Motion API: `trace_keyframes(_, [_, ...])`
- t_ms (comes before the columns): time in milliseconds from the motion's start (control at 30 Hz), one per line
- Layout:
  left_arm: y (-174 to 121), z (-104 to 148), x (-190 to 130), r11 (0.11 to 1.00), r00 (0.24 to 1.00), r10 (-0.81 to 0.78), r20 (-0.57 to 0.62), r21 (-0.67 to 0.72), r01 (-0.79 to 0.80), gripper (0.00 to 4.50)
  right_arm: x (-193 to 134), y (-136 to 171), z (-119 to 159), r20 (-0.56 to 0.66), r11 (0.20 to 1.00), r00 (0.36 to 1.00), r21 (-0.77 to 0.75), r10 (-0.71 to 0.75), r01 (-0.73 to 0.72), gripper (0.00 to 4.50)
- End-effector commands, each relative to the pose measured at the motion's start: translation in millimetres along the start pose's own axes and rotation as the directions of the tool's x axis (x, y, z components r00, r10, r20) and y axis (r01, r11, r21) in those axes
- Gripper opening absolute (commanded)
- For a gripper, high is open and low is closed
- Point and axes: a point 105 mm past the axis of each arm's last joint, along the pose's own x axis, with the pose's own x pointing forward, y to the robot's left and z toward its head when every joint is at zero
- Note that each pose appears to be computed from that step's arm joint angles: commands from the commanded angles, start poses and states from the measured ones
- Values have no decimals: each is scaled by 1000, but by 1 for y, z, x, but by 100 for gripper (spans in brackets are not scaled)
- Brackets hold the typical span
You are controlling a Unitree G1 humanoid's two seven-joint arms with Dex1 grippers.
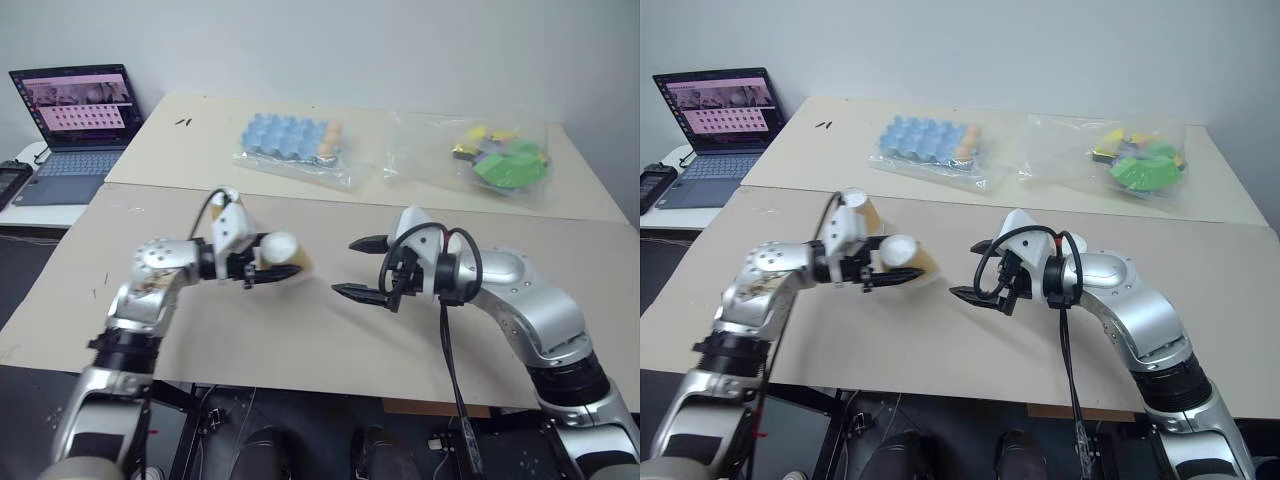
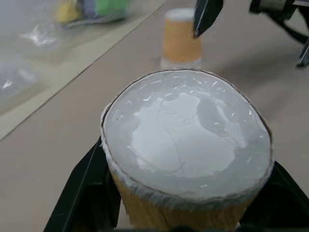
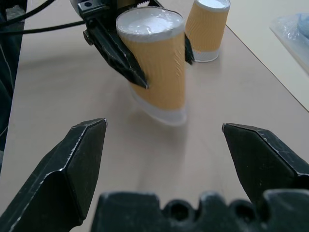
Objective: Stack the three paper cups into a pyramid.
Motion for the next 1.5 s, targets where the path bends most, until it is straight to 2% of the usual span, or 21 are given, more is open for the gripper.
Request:
trace_keyframes(33, [-5, -7, 25, 999, 999, -51, -6, 9, 51, 243, -3, -3, 14, 38, 999, 999, -46, -27, 28, 450])
trace_keyframes(100, [-9, -14, 39, 997, 997, -80, -19, -6, 80, 243, -4, -4, 13, 37, 998, 999, -43, -34, 36, 450])
trace_keyframes(300, [-18, -22, 55, 992, 991, -127, -30, -3, 127, 243, -7, -4, 15, 41, 998, 998, -41, -49, 50, 450])
trace_keyframes(333, [-19, -20, 55, 991, 990, -136, -23, -4, 136, 338, -7, -5, 15, 43, 998, 998, -41, -52, 53, 450])
trace_keyframes(367, [-20, -19, 54, 990, 990, -143, -17, -1, 143, 357, -8, -5, 15, 44, 998, 998, -41, -54, 56, 450])
trace_keyframes(400, [-19, -16, 53, 990, 990, -141, -13, 4, 141, 413, -9, -5, 15, 45, 998, 997, -39, -55, 56, 450])
trace_keyframes(433, [-18, -15, 52, 990, 990, -139, -12, 8, 139, 439, -9, -5, 15, 45, 998, 997, -38, -55, 57, 450])
trace_keyframes(700, [-17, 36, 5, 997, 997, -67, 40, 44, 65, 445, -8, -6, 16, 60, 999, 998, -28, -38, 39, 450])
trace_keyframes(867, [-16, 66, -40, 990, 986, 144, 81, -21, -143, 445, -9, -5, 14, 55, 999, 998, -22, -22, 23, 450])
trace_keyframes(933, [-10, 69, -59, 954, 952, 289, 99, -106, -279, 445, -9, -5, 13, 53, 1000, 998, -20, -16, 17, 450])
trace_keyframes(967, [-4, 66, -70, 914, 916, 388, 106, -175, -367, 445, -9, -5, 12, 52, 1000, 999, -20, -14, 15, 450])
trace_keyframes(1033, [8, 43, -95, 780, 804, 593, 37, -271, -563, 445, -8, -4, 11, 49, 1000, 999, -20, -8, 9, 450])
trace_keyframes(1100, [14, 7, -121, 608, 646, 757, -104, -251, -753, 445, -8, -4, 11, 47, 1000, 999, -20, -3, 3, 450])
trace_keyframes(1167, [15, -26, -143, 426, 472, 855, -215, -228, -875, 445, -7, -4, 12, 49, 1000, 999, -19, 3, -2, 450])
trace_keyframes(1200, [14, -37, -148, 371, 419, 875, -243, -219, -902, 445, -7, -4, 12, 50, 1000, 999, -19, 5, -4, 450])
trace_keyframes(1267, [10, -56, -146, 335, 379, 883, -277, -193, -922, 445, -7, -5, 13, 52, 1000, 999, -15, 6, -5, 450])
trace_keyframes(1367, [13, -73, -131, 369, 408, 866, -289, -180, -912, 445, -5, -5, 16, 57, 1000, 998, -12, 9, -9, 450])
trace_keyframes(1500, [33, -82, -120, 404, 438, 861, -258, -175, -898, 445, -6, -3, 18, 63, 1000, 998, -5, 16, -15, 450])
